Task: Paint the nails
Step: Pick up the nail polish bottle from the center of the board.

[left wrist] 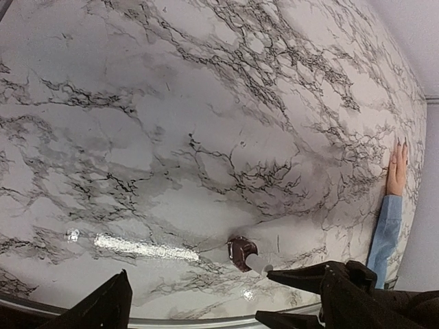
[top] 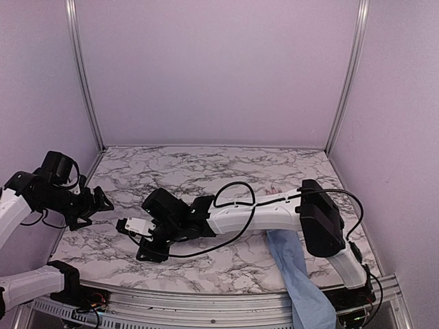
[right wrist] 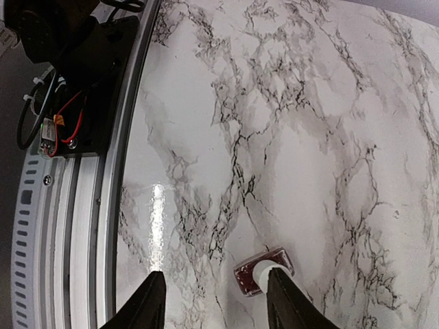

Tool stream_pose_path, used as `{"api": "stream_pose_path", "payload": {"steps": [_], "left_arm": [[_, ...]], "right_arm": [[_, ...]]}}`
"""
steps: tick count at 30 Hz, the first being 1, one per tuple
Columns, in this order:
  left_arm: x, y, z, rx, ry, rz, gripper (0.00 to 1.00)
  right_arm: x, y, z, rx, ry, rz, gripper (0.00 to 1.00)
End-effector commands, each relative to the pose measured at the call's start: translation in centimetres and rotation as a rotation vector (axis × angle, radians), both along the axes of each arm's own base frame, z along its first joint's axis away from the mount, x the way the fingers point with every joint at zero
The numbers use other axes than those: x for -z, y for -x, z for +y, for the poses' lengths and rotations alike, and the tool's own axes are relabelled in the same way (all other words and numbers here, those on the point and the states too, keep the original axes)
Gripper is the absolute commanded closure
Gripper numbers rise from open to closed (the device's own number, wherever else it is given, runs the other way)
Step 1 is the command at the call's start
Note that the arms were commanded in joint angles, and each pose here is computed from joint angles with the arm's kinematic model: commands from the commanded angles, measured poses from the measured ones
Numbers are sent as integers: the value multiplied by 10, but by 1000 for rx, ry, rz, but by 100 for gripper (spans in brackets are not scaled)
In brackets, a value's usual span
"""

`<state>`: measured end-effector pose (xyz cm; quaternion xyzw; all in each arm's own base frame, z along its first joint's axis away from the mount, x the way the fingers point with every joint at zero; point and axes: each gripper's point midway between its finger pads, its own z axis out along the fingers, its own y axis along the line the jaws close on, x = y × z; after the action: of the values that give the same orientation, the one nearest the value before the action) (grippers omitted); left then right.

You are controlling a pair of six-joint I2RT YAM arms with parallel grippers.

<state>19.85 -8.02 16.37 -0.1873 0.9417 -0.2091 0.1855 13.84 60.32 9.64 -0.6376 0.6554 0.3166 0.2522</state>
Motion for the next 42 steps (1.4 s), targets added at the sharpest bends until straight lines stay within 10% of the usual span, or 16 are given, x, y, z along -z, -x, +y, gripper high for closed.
{"api": "stream_pose_path", "payload": {"steps": [1, 29, 42], "left_arm": [[2, 7, -1, -4, 20, 21, 1], [10, 2, -3, 43, 1, 32, 1], [0, -7, -9, 61, 28, -29, 1]], "right_arm": [[-12, -8, 12, 18, -35, -36, 52], [15, -28, 18, 93, 25, -85, 66], [-6, -37, 14, 111, 1, -71, 100]]}}
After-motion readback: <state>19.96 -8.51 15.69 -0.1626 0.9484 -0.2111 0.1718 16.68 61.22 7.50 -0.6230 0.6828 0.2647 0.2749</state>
